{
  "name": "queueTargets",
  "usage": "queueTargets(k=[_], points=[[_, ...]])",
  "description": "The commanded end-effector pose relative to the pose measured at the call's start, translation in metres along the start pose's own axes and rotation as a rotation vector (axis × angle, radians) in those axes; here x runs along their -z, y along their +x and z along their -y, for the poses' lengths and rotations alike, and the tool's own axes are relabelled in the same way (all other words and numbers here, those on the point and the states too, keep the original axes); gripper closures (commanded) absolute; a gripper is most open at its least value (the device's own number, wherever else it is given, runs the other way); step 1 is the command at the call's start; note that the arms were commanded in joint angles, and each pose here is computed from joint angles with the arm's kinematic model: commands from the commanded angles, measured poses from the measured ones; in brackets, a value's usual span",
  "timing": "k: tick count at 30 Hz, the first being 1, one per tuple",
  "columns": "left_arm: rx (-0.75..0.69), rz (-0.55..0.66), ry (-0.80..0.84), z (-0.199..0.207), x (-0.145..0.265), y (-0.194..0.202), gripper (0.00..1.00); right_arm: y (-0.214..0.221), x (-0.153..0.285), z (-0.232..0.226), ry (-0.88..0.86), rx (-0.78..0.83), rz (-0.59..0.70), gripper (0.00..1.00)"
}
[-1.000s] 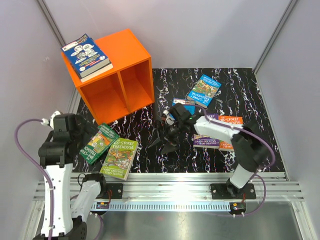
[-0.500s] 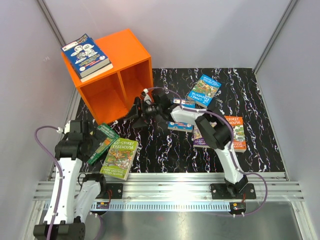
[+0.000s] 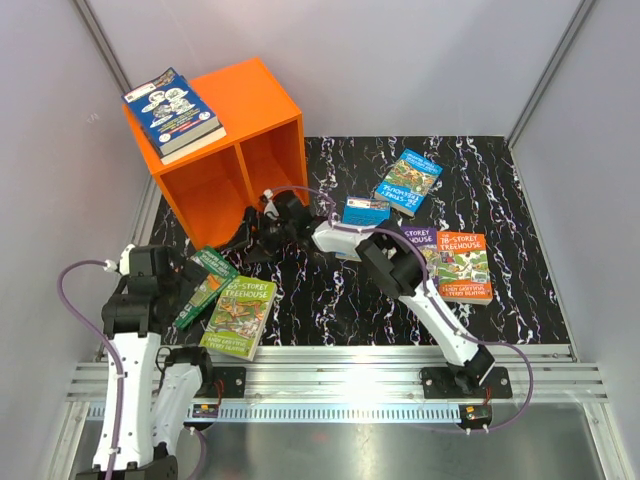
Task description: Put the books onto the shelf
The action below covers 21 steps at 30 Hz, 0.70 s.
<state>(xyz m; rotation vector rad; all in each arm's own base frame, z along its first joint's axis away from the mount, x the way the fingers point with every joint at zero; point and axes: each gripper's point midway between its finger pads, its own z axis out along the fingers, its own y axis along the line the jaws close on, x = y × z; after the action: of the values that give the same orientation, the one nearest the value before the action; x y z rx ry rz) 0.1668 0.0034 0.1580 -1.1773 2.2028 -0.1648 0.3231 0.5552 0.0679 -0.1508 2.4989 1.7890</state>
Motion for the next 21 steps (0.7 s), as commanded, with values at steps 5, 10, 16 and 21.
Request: queueTargets(k=[5, 10, 16, 21], points=[[-0.01, 0.033, 0.049, 0.003, 0.027, -0.007, 0.01, 0.025, -0.039, 0.009, 0.006, 0.034, 0.012, 0.01], [-0.035, 0.018, 0.044, -0.007, 0.034, 0.001, 0.01, 0.037, -0.059, 0.007, -0.008, 0.018, 0.012, 0.01], [-0.063, 0.038, 0.042, -0.017, 0.044, 0.003, 0.01, 0.056, -0.073, 0.01, -0.004, 0.007, -0.003, 0.02], [-0.08, 0.042, 0.04, -0.021, 0.046, 0.005, 0.01, 0.075, -0.075, 0.008, 0.007, 0.009, -0.016, 0.03]])
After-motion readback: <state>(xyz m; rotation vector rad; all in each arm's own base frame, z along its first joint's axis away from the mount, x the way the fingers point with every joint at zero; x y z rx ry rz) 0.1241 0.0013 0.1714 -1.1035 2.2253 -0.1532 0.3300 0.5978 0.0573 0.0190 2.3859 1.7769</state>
